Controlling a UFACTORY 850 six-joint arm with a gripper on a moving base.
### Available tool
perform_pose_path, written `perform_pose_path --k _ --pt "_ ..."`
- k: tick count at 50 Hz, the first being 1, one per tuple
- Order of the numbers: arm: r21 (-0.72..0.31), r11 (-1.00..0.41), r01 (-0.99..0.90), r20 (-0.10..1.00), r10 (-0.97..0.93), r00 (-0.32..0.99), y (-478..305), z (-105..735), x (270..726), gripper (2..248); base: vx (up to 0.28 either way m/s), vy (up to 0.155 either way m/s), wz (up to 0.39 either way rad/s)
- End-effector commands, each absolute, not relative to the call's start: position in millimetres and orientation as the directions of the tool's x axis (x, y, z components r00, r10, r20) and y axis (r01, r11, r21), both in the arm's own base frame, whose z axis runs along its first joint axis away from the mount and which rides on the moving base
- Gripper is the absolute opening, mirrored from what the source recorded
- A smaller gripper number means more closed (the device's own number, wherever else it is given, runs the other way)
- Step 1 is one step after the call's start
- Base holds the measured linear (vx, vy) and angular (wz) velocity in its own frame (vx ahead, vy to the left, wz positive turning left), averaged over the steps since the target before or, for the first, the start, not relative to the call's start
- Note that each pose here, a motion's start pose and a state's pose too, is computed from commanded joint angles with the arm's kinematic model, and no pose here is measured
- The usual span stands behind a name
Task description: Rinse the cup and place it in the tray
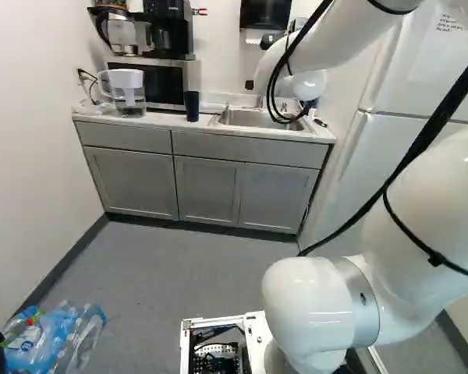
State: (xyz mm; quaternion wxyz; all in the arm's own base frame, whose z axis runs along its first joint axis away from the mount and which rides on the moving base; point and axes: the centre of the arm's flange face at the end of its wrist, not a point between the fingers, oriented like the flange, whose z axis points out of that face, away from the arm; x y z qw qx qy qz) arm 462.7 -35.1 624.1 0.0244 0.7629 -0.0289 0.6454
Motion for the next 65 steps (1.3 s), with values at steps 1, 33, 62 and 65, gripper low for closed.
perform_pose_path --k 1,33,62,65 --pt "0.000 -0.997 -0.076 0.986 -0.013 0.166 -35.1 624.8 463.1 247 0.000 0.000 0.000" --pt "0.000 -0.997 -0.074 0.983 -0.014 0.184 -35.2 653.1 477.4 247 0.000 0.000 0.000" --pt "0.000 -0.997 -0.072 0.980 -0.014 0.200 -35.2 678.9 488.7 247 0.000 0.000 0.000" --pt "0.000 -0.997 -0.072 0.980 -0.014 0.200 -35.2 681.7 489.3 247 0.000 0.000 0.000"
